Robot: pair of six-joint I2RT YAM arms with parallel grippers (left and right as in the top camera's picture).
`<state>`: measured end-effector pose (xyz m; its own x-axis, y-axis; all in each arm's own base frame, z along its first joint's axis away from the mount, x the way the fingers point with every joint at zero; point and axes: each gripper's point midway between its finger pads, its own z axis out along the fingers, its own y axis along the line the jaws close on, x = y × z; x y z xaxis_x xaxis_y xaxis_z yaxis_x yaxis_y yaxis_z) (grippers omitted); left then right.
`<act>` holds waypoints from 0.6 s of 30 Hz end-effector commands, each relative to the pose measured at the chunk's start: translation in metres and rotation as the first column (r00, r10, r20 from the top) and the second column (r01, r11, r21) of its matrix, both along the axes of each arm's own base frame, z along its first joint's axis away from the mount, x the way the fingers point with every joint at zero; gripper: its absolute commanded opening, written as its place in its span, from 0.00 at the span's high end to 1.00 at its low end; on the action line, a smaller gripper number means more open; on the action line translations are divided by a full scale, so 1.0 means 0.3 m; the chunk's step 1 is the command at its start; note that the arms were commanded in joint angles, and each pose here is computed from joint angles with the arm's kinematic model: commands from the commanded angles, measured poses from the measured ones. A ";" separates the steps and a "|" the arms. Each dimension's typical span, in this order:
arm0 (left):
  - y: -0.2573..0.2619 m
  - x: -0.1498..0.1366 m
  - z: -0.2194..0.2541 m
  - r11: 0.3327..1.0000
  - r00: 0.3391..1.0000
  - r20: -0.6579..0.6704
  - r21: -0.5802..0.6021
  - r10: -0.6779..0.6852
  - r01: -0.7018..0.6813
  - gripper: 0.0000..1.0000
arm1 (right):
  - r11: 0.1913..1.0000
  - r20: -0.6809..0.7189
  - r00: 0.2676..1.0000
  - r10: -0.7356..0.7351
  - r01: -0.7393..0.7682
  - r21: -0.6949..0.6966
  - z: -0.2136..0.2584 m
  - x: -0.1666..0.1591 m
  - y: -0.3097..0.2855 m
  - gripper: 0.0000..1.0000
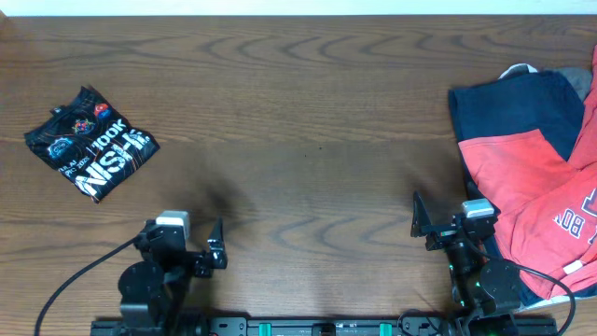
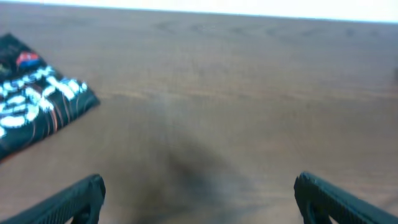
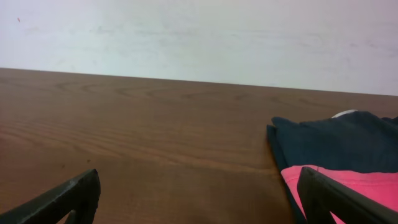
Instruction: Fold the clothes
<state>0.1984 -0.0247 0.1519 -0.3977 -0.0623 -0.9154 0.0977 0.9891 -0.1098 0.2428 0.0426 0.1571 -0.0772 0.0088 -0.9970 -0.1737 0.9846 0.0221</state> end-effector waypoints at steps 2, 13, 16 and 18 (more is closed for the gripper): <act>0.009 0.042 -0.042 1.000 0.999 0.042 0.021 0.009 -0.010 0.02 | 1.000 0.002 1.000 0.017 -0.017 0.001 0.000 -0.003 0.012 0.01; 0.032 0.153 -0.025 0.997 0.959 0.281 0.054 0.039 -0.057 0.02 | 1.000 0.002 1.000 0.017 -0.017 0.001 0.000 -0.003 0.012 0.01; 0.033 0.150 -0.046 0.996 0.966 0.257 0.068 0.034 -0.054 0.02 | 1.000 0.002 1.000 0.017 -0.017 0.001 0.000 -0.003 0.012 0.01; 0.032 0.151 -0.043 0.997 0.965 0.259 0.053 0.039 -0.055 0.02 | 1.000 0.002 1.000 0.017 -0.017 0.001 0.000 -0.003 0.012 0.01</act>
